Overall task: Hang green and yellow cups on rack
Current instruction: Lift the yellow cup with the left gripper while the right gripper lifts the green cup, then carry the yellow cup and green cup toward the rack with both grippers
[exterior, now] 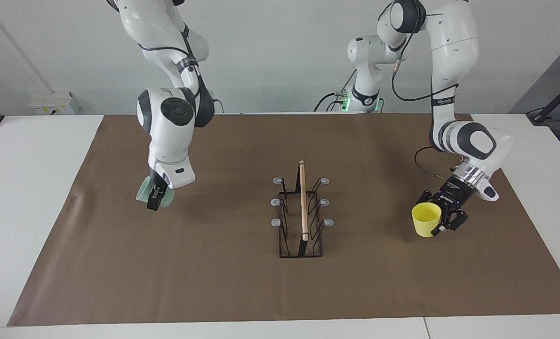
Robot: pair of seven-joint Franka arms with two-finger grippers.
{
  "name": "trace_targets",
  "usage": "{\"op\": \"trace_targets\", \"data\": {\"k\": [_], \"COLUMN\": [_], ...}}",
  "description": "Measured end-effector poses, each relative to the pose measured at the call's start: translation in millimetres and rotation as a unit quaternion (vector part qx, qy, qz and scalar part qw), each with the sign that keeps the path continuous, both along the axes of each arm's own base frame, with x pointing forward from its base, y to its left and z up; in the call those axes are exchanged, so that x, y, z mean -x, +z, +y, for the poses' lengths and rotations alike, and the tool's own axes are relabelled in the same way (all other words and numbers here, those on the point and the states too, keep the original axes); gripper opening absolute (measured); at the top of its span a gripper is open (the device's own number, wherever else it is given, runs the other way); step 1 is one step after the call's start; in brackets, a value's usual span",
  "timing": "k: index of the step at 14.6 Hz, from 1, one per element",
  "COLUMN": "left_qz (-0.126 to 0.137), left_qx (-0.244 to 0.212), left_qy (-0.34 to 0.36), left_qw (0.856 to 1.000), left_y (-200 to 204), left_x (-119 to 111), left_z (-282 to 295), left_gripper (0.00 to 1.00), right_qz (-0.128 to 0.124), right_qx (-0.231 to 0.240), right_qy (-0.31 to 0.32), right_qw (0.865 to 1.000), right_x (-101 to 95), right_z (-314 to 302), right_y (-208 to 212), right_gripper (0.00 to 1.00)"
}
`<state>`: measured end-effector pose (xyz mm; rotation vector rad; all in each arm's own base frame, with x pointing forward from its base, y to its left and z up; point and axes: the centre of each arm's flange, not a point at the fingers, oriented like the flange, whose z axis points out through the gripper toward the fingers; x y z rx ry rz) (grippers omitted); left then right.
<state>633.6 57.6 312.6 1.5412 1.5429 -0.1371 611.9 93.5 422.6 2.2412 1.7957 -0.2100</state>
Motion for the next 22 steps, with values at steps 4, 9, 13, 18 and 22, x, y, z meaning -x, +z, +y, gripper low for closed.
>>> {"op": "trace_targets", "data": {"k": [4, 9, 13, 18, 22], "left_qz": [-0.038, -0.073, -0.081, -0.04, -0.029], "left_qx": [-0.088, -0.173, -0.232, -0.306, -0.361], "left_qy": [-0.036, -0.074, -0.108, -0.13, -0.137], "left_qw": [0.995, 0.979, 0.963, 0.942, 0.922], "left_y": [41.7, 82.6, 102.2, 120.4, 140.5], "left_x": [-6.0, -4.1, 0.8, 1.8, 5.0], "left_z": [-33.5, -63.5, -68.1, -98.9, -135.0], "left_gripper": [0.7, 0.7, 0.7, 0.7, 0.7], "right_qz": [0.028, 0.058, 0.06, 0.024, -0.007], "right_qx": [-0.183, -0.395, -0.519, -0.62, -0.694], "right_qy": [-0.099, -0.135, -0.114, -0.07, -0.059], "right_qw": [0.978, 0.907, 0.845, 0.781, 0.717], "right_x": [-1.3, 4.7, 7.8, 17.2, 44.1], "right_z": [-13.7, -28.7, -72.2, -91.0, -89.3], "right_y": [36.7, 63.9, 77.8, 77.8, 45.4], "right_gripper": [0.69, 0.69, 0.69, 0.69, 0.69]}}
